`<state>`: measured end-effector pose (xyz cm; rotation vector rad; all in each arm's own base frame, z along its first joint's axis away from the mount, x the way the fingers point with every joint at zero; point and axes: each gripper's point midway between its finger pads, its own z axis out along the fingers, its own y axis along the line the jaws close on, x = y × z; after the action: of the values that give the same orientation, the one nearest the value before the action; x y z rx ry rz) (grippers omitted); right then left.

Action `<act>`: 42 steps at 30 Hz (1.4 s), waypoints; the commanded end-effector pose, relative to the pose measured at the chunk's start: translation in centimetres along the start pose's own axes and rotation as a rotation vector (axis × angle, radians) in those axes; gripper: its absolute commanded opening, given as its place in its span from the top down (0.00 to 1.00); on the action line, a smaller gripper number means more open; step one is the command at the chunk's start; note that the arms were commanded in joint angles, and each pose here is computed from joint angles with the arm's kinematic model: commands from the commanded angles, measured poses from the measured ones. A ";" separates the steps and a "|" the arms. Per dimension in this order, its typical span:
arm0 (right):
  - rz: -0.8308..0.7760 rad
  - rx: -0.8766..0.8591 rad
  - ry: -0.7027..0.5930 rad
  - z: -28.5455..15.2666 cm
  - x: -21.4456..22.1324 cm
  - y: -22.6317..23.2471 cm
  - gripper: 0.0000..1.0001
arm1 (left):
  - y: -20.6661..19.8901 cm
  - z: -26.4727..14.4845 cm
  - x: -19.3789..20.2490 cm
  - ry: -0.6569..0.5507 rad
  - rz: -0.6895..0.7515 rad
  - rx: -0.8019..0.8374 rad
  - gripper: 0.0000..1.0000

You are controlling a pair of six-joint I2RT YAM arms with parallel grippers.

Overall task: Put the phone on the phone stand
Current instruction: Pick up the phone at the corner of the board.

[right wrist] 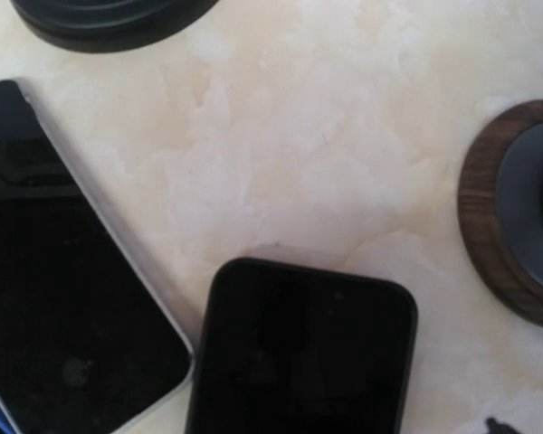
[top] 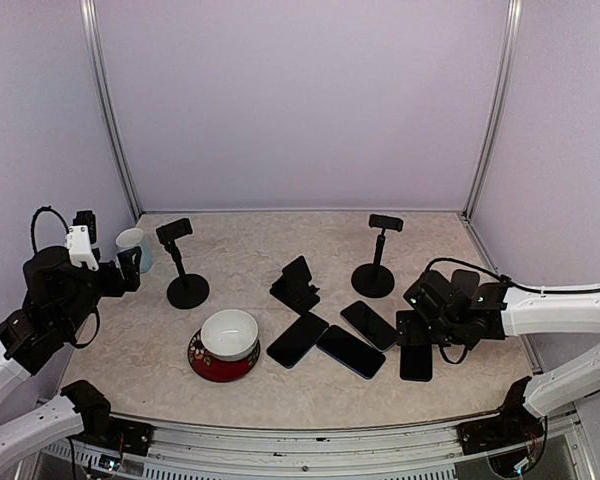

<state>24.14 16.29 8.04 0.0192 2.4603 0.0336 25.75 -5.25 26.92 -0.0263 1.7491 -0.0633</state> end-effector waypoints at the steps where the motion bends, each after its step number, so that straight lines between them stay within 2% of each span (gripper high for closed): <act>1: 0.033 -0.011 -0.017 -0.4 -0.1 0.1 0.00 | 0.2 -0.2 -0.4 -0.013 0.000 -0.011 0.01; 8: 0.040 0.064 0.033 0.2 1.0 -0.9 0.00 | 0.2 -0.2 -0.4 -0.015 -0.001 -0.015 0.01; 42: 0.135 0.126 0.125 4.0 4.4 -2.5 0.00 | 0.3 -0.4 -0.5 -0.022 -0.004 -0.021 0.01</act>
<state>22.96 14.26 2.72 0.2034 2.5780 -0.0614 25.58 -5.10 27.15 -0.0367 1.7391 -0.0534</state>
